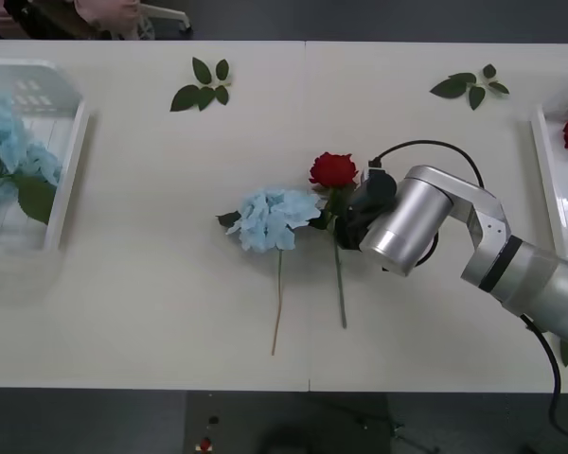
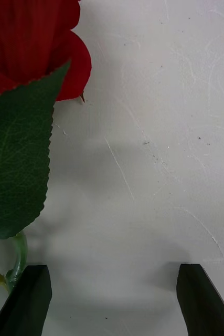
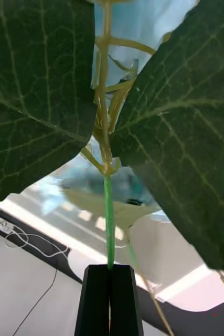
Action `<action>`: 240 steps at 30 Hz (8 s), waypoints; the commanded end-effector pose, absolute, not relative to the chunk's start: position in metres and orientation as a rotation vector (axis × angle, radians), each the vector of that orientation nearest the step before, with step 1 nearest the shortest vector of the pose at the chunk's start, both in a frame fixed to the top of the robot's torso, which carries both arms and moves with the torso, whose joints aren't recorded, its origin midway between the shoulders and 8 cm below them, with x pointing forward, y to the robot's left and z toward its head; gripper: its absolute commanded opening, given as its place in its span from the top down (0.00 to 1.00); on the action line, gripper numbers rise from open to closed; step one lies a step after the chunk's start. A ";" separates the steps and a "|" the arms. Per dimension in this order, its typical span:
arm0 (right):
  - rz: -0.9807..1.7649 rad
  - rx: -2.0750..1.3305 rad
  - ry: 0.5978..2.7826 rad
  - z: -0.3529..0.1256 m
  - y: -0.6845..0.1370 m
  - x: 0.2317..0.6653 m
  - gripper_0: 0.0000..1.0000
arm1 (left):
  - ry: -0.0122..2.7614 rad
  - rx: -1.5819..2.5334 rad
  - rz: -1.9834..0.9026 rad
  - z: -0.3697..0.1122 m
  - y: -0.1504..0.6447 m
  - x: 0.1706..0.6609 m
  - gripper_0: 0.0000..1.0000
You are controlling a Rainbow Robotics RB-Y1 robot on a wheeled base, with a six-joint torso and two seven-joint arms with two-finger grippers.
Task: Put the red flowers into the right box and the blue flowers into the left box
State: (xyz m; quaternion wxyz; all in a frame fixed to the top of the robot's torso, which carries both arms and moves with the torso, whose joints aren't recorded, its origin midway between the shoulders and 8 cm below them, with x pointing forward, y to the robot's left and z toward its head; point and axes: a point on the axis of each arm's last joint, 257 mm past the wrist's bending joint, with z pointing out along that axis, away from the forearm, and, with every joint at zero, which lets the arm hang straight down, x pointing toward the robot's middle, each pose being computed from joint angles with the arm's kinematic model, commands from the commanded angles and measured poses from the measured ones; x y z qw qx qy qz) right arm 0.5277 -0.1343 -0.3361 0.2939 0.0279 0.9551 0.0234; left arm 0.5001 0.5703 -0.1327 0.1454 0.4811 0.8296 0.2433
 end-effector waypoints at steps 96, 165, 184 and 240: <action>-0.196 0.100 2.452 -0.122 -0.337 0.624 1.00 | 2.489 -0.066 -0.474 -0.245 0.071 0.476 0.00; 0.901 -1.090 1.786 -0.069 -0.225 0.482 0.25 | 2.328 0.879 0.743 -0.071 0.389 0.511 1.00; 0.878 -1.267 1.562 -0.005 -0.134 0.419 0.25 | 2.300 0.405 0.995 -0.101 0.604 0.562 0.99; 0.914 -1.304 1.556 -0.012 -0.127 0.408 0.22 | 1.479 1.016 -0.434 -0.057 0.088 0.404 0.13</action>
